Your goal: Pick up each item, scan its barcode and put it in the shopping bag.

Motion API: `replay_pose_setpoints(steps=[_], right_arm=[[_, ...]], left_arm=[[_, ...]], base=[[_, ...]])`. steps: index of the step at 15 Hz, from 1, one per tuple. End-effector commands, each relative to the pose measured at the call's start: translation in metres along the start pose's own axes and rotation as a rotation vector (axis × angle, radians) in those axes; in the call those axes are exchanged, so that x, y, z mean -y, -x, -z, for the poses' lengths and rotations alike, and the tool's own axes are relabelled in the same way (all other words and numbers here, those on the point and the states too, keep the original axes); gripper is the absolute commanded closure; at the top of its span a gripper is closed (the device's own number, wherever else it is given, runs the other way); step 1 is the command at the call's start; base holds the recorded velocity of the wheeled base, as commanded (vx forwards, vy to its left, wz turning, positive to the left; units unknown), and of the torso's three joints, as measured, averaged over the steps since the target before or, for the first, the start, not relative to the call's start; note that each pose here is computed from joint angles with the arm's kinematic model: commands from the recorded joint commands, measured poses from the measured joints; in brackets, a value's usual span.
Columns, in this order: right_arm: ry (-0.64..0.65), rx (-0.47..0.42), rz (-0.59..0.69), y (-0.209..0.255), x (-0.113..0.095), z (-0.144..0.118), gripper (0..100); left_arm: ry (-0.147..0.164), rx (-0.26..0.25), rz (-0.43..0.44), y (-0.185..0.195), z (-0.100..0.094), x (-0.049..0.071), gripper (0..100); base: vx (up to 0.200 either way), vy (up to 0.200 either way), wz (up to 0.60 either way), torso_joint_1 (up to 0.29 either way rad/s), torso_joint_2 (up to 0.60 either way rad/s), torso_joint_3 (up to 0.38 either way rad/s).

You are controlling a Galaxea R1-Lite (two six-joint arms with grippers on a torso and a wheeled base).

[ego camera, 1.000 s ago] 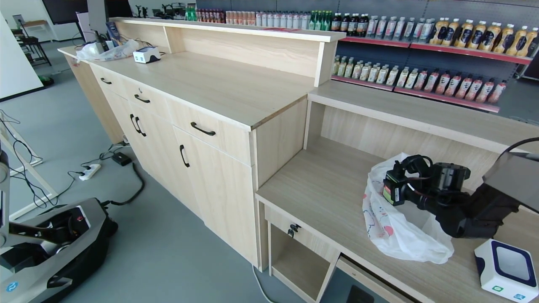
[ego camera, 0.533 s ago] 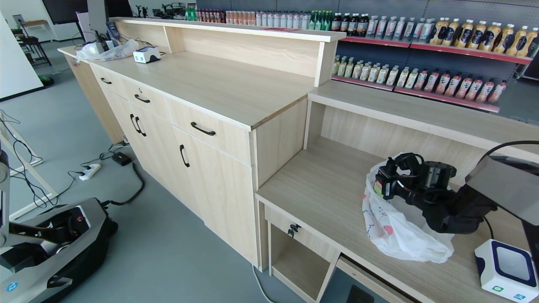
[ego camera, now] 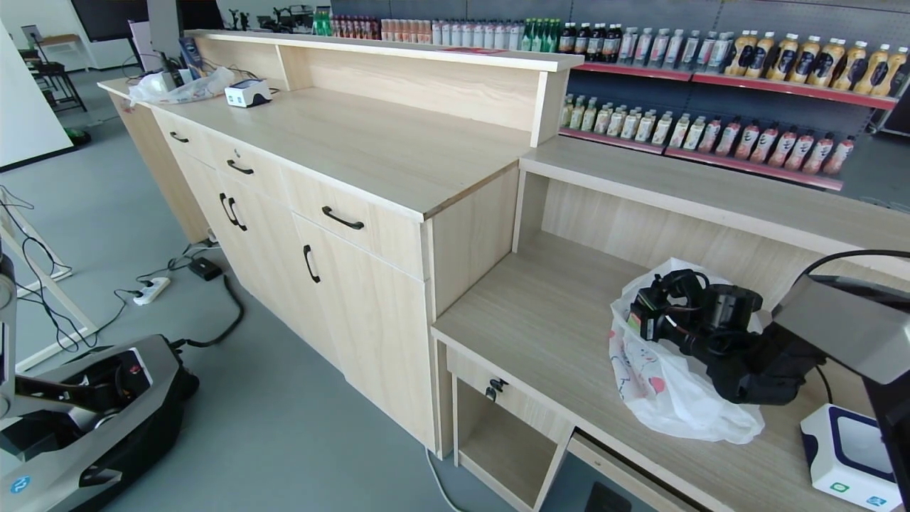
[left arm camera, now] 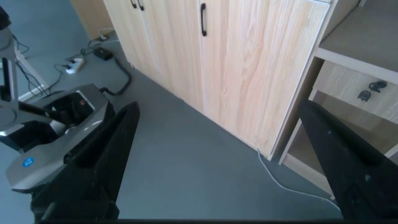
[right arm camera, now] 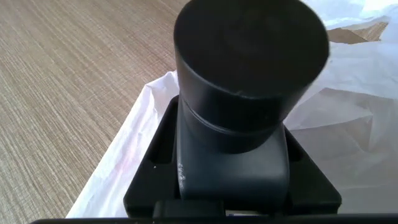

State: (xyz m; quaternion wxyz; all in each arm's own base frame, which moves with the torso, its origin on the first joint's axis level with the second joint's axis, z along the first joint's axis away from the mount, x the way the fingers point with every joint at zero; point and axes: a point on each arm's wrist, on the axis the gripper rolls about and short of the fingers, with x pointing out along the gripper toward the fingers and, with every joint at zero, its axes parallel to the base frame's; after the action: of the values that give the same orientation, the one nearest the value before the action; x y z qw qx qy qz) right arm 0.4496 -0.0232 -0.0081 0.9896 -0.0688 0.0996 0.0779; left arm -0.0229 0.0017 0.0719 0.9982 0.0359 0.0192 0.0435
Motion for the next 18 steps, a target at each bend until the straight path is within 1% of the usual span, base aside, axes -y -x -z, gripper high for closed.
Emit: replay_pose_setpoints(steps=[1,3,4,6,7,10,11,12,13,15,17,18], right_arm=[[0.002,0.007,0.0,0.002,0.0,-0.005,100],[0.0,0.008,0.0,0.008,0.001,-0.011,100],[-0.001,0.007,0.0,0.011,0.001,-0.014,0],[-0.002,0.017,-0.013,0.02,0.001,-0.025,0],[-0.001,0.028,-0.034,0.028,0.0,-0.039,0],[0.023,0.077,-0.025,0.065,-0.001,-0.108,0],[0.046,0.083,0.025,0.091,-0.002,-0.133,0],[0.086,0.072,0.09,0.12,-0.004,-0.151,0],[0.139,0.069,0.134,0.147,-0.002,-0.163,0],[0.244,0.125,0.199,0.19,0.009,-0.188,0],[0.27,0.182,0.223,0.214,0.014,-0.214,0],[0.274,0.193,0.238,0.222,0.018,-0.229,0]], left_arm=[[0.0,0.0,0.001,0.0,0.0,0.0,0],[0.0,0.0,-0.001,0.0,0.0,0.0,0],[0.0,0.0,-0.001,0.0,0.0,0.0,0],[0.0,0.0,-0.001,0.0,0.0,0.0,0],[0.0,0.0,-0.001,0.0,0.0,0.0,0],[0.0,0.0,-0.001,0.0,0.0,0.0,0],[0.0,0.0,-0.001,0.0,0.0,0.0,0],[0.0,0.0,-0.001,0.0,0.0,0.0,0],[0.0,0.0,0.001,0.0,0.0,0.0,0],[0.0,0.0,-0.001,0.0,0.0,0.0,0],[0.0,0.0,-0.001,0.0,0.0,0.0,0],[0.0,0.0,-0.001,0.0,0.0,0.0,0]], base=[[0.0,0.0,0.0,0.0,0.0,0.0],[0.0,0.0,0.0,0.0,0.0,0.0],[0.0,0.0,0.0,0.0,0.0,0.0],[0.0,0.0,0.0,0.0,0.0,0.0],[0.0,0.0,0.0,0.0,0.0,0.0],[0.0,0.0,0.0,0.0,0.0,0.0],[0.0,0.0,0.0,0.0,0.0,0.0],[0.0,0.0,0.0,0.0,0.0,0.0],[0.0,0.0,0.0,0.0,0.0,0.0],[0.0,0.0,0.0,0.0,0.0,0.0],[0.0,0.0,-0.6,0.0,0.0,0.002],[0.0,0.0,-0.6,0.002,0.0,0.002]])
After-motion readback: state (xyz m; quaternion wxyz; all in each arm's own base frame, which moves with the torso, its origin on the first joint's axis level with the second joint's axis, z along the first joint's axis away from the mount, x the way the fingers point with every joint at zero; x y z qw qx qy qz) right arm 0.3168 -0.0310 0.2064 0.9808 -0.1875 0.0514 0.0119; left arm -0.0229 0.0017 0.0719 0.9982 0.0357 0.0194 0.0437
